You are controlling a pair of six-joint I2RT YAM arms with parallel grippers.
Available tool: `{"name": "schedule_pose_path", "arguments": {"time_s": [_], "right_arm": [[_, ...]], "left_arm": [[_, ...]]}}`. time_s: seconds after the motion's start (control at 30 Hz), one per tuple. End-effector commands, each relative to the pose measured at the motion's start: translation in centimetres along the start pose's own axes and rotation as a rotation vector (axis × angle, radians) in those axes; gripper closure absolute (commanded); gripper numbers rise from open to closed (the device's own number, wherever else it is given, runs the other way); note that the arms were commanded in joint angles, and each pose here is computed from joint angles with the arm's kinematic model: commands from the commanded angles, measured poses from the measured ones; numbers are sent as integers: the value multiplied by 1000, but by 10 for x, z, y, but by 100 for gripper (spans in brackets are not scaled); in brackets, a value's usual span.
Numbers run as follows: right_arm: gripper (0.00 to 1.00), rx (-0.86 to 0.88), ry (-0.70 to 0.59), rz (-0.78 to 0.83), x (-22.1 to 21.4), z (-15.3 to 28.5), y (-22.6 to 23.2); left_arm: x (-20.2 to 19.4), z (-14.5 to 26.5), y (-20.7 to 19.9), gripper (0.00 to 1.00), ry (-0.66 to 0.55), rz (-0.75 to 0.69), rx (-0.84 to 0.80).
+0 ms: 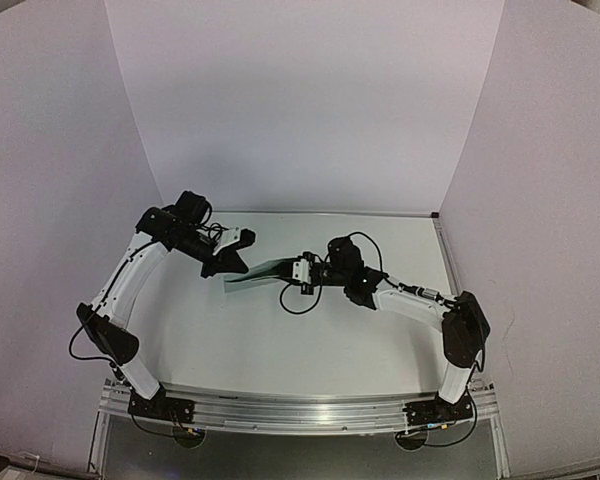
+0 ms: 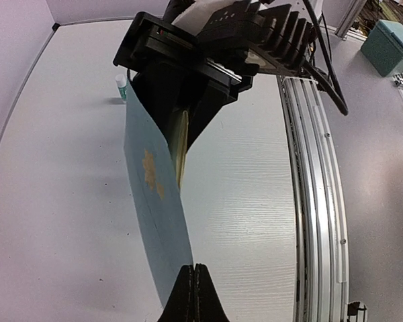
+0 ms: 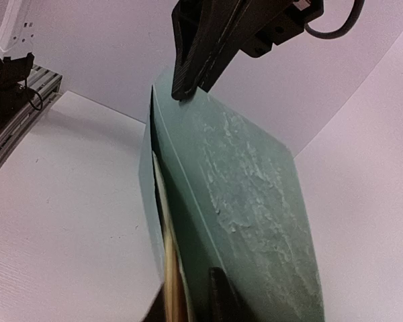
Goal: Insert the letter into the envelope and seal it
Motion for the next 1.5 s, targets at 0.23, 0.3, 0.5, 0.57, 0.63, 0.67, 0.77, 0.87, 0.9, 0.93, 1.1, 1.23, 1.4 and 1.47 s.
{"name": "schedule_pose_path", "arguments": {"time_s": [0.23, 0.3, 0.5, 0.57, 0.63, 0.67, 0.77, 0.87, 0.9, 0.93, 1.1, 1.23, 1.4, 1.47], "right_arm": [[71, 8, 0, 5, 27, 6, -2], [72, 7, 15, 29, 29, 4, -1], [69, 36, 83, 121, 34, -6, 6], [67, 31, 86, 129, 37, -9, 3], [66, 22, 105, 134, 37, -12, -1], [65, 22, 116, 137, 36, -14, -2], [67, 65, 171, 148, 28, -17, 4], [70, 97, 214, 151, 21, -17, 10], [71, 103, 228, 150, 18, -16, 12], [71, 106, 241, 151, 15, -16, 13], [69, 104, 311, 197, 3, -20, 11], [72, 99, 356, 217, -6, -23, 7], [92, 116, 379, 229, -12, -24, 11], [98, 119, 388, 230, -14, -23, 13]], "left_arm": [[-11, 7, -11, 100, 19, 8, 20], [-13, 6, -9, 100, 27, 8, 28], [-18, 4, -4, 100, 50, 14, 51], [-20, 3, -3, 100, 54, 17, 54], [-20, 3, -3, 100, 56, 18, 55], [-21, 3, -3, 100, 56, 19, 54], [-20, 4, -4, 100, 54, 16, 55], [-19, 5, -4, 100, 54, 12, 61], [-19, 5, -4, 100, 54, 11, 63], [-19, 6, -4, 100, 53, 9, 64], [-17, 6, -4, 100, 48, 5, 57], [-15, 6, -5, 100, 44, 3, 56], [-15, 7, -6, 100, 42, 6, 52], [-14, 8, -7, 100, 41, 7, 51]]}}
Point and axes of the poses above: each gripper's point midway between its finger pads, its own z axis back along the fingers, its own y axis along the line the jaws close on, x = y × z, the point moved 1 cm from there along z, back along the fingers, and after that the axes turned 9 degrees about z, right-handed, at the moved point
